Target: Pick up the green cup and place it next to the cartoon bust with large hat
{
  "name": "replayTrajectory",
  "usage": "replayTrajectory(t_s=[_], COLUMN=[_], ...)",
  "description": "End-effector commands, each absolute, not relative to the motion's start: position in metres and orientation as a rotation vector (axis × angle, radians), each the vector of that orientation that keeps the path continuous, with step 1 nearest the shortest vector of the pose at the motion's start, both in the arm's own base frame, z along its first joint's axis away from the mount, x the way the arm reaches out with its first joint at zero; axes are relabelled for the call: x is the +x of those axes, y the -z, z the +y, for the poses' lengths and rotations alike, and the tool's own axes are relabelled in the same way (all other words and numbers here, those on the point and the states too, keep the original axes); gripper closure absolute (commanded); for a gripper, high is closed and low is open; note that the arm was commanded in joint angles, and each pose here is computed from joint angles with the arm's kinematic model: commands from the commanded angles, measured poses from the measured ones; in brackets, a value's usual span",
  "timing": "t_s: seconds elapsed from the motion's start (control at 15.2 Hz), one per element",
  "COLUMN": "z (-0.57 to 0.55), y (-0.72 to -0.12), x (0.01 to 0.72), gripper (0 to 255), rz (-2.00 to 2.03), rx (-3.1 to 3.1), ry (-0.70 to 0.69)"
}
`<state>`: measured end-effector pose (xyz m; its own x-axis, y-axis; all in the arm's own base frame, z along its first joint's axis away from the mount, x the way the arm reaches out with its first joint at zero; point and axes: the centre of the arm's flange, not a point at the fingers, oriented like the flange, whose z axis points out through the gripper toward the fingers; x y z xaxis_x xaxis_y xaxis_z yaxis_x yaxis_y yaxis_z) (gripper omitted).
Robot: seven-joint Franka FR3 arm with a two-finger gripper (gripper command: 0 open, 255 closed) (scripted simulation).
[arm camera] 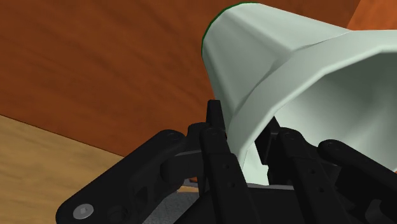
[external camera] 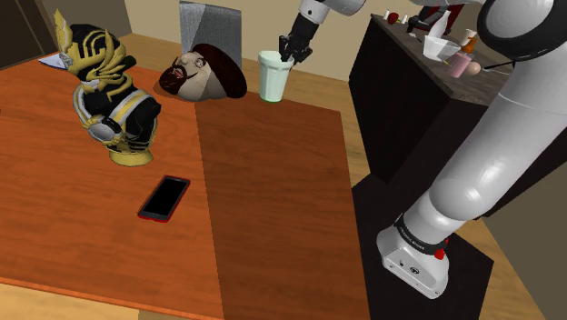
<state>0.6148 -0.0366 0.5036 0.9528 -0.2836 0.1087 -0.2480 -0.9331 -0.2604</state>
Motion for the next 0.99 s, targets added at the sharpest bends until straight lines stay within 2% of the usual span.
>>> replayTrajectory(t_s=[0.0,0.92], z=[-0.037,-0.037], y=[-0.493,-0.419], x=[0.614,0.614], gripper=[255,255], rz=[0.395,0.395], rx=[-2.86,-2.86], ry=[0.213,0.213])
